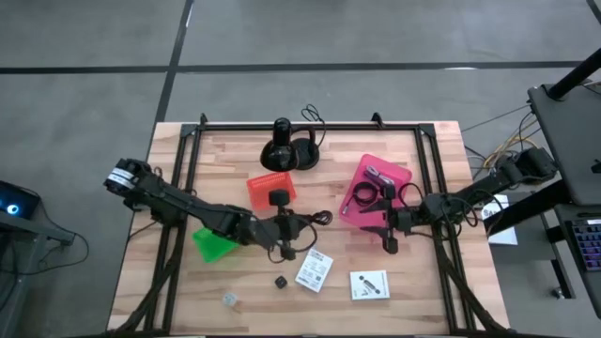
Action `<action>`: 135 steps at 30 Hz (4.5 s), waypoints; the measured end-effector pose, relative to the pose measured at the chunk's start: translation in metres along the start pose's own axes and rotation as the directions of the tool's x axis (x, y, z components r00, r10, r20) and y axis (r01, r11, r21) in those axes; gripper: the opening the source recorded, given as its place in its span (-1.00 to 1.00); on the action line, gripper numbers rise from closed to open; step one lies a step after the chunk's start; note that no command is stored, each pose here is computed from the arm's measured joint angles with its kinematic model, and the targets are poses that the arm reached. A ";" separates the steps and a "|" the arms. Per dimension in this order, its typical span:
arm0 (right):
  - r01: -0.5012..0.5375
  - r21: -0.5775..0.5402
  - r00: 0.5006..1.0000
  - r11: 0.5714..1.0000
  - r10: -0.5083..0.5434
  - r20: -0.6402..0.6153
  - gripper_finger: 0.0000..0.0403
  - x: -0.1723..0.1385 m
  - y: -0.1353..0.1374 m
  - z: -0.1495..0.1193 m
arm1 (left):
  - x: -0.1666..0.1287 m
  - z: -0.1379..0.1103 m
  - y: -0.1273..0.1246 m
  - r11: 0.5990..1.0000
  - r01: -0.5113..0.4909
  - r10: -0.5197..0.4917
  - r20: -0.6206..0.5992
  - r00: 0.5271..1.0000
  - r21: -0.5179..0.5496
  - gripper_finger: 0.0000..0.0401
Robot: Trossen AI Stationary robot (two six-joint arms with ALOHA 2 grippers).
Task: Pick and place items into bin
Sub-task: Put the black charger cable into the pink bin
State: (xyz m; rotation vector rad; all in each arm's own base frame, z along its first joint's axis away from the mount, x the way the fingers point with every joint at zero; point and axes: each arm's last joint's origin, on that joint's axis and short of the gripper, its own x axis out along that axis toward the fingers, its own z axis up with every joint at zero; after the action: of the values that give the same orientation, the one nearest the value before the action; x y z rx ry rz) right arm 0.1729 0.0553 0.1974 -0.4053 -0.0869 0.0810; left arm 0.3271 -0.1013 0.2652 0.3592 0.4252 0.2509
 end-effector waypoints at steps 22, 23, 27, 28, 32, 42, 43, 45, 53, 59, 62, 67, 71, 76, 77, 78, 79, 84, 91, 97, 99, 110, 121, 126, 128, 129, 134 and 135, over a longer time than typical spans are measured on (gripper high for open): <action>-0.008 0.034 1.000 0.999 0.007 0.026 -0.03 0.005 -0.015 -0.007 | 0.026 -0.011 0.002 0.999 0.024 -0.026 0.081 0.996 0.022 -0.82; -0.003 0.034 1.000 0.999 0.002 0.027 -0.02 0.007 -0.015 -0.008 | 0.026 -0.011 0.002 1.000 0.024 -0.025 0.083 0.996 0.021 -0.82; -0.021 0.016 0.999 1.000 0.020 0.044 -0.03 0.016 -0.012 -0.017 | 0.026 -0.011 0.002 1.000 0.022 -0.023 0.083 0.996 0.020 -0.82; -0.019 0.000 0.999 1.000 0.019 0.041 -0.03 0.019 -0.011 -0.019 | 0.026 -0.011 0.002 1.000 0.021 -0.023 0.086 0.996 0.018 -0.82; 0.008 -0.011 0.997 1.000 -0.007 0.080 -0.03 0.031 -0.011 -0.022 | 0.026 -0.011 0.002 1.000 0.021 -0.022 0.086 0.996 0.018 -0.82; 0.077 0.004 0.996 0.997 -0.077 0.051 -0.03 0.072 -0.014 -0.034 | 0.026 -0.014 0.002 1.000 0.022 -0.023 0.079 0.997 0.022 -0.82; 0.079 0.002 0.996 0.997 -0.079 0.042 -0.03 0.074 -0.014 -0.036 | 0.026 -0.014 0.002 1.000 0.022 -0.024 0.079 0.997 0.023 -0.82; 0.081 0.005 0.996 0.997 -0.081 0.046 -0.03 0.079 -0.015 -0.039 | 0.027 -0.015 0.001 0.999 0.022 -0.024 0.074 0.997 0.025 -0.82; 0.039 0.022 0.996 0.999 -0.041 0.076 -0.03 0.087 -0.013 -0.039 | 0.027 -0.016 0.002 0.999 0.022 -0.024 0.069 0.997 0.031 -0.82; -0.032 0.026 0.992 0.999 0.029 0.123 -0.03 0.085 -0.013 -0.034 | 0.028 -0.016 0.004 0.999 0.007 -0.009 0.065 0.998 0.032 -0.82; -0.046 0.025 0.990 0.999 0.042 0.136 -0.03 0.088 -0.013 -0.032 | 0.029 -0.016 0.005 1.000 0.002 -0.004 0.069 0.998 0.026 -0.82; -0.039 0.035 0.985 0.999 0.032 0.168 -0.03 0.095 -0.016 -0.024 | 0.030 -0.016 0.008 1.000 -0.004 0.003 0.068 0.998 0.018 -0.82; -0.047 0.041 0.987 0.998 0.041 0.153 -0.03 0.102 -0.017 -0.021 | 0.030 -0.016 0.008 1.000 -0.005 0.004 0.067 0.998 0.017 -0.82; -0.077 0.047 0.994 0.996 0.073 0.081 -0.03 0.113 -0.016 -0.021 | 0.030 -0.016 0.008 1.000 -0.004 0.003 0.065 0.998 0.018 -0.82; -0.081 0.045 0.995 0.996 0.078 0.068 -0.03 0.114 -0.016 -0.021 | 0.030 -0.016 0.008 1.000 -0.004 0.003 0.065 0.998 0.018 -0.82; -0.084 0.044 0.995 0.995 0.082 0.060 -0.03 0.116 -0.016 -0.021 | 0.030 -0.016 0.008 1.000 -0.004 0.003 0.065 0.998 0.018 -0.82; -0.086 0.045 0.995 0.995 0.084 0.056 -0.03 0.117 -0.016 -0.020 | 0.030 -0.016 0.008 1.000 -0.004 0.003 0.065 0.998 0.018 -0.82; -0.072 0.047 0.996 0.996 0.070 0.051 -0.03 0.118 -0.017 -0.020 | 0.030 -0.016 0.008 1.000 -0.005 0.004 0.066 0.998 0.016 -0.82; 0.008 0.038 1.000 0.999 -0.008 0.007 -0.18 0.116 -0.018 -0.023 | 0.030 -0.016 0.008 1.000 -0.007 0.006 0.065 0.998 0.015 -0.82; 0.010 0.035 1.000 0.999 -0.010 0.008 -0.53 0.116 -0.019 -0.022 | 0.030 -0.016 0.008 1.000 -0.006 0.005 0.065 0.998 0.015 -0.82; 0.011 0.024 1.000 1.000 -0.011 0.008 -0.67 0.115 -0.019 -0.022 | 0.030 -0.016 0.008 1.000 -0.006 0.005 0.065 0.998 0.015 -0.81; 0.068 0.008 0.997 0.998 -0.068 -0.026 -0.90 0.114 -0.020 -0.025 | 0.030 -0.016 0.009 1.000 -0.011 0.010 0.066 0.998 0.012 -0.64; 0.150 -0.022 0.985 0.988 -0.151 -0.078 -0.90 0.107 -0.021 -0.029 | 0.030 -0.017 0.008 1.000 -0.002 0.001 0.060 0.998 0.018 -0.62; 0.234 -0.057 0.962 0.970 -0.240 -0.130 -0.91 0.098 -0.025 -0.031 | 0.030 -0.017 0.008 1.000 -0.001 0.000 0.061 0.998 0.019 -0.62; 0.251 -0.065 0.954 0.966 -0.258 -0.152 -0.91 0.096 -0.026 -0.030 | 0.030 -0.017 0.008 1.000 -0.001 -0.001 0.057 0.998 0.021 -0.62; 0.263 -0.069 0.948 0.962 -0.271 -0.164 -0.91 0.094 -0.026 -0.029 | 0.030 -0.017 0.008 1.000 -0.001 0.000 0.054 0.999 0.022 -0.62; 0.331 -0.107 0.904 0.937 -0.348 -0.249 -0.91 0.082 -0.030 -0.030 | 0.030 -0.017 0.008 1.000 -0.003 0.002 0.053 0.999 0.022 -0.62; 0.349 -0.112 0.894 0.930 -0.367 -0.256 -0.91 0.080 -0.031 -0.029 | 0.030 -0.017 0.008 1.000 -0.003 0.002 0.053 0.999 0.022 -0.62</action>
State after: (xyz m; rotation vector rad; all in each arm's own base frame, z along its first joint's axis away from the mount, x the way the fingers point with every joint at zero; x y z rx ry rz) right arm 0.2574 0.0233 0.1885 -0.4545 0.1101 -0.3445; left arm 0.3443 -0.0798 0.2431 0.3870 0.3756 0.2390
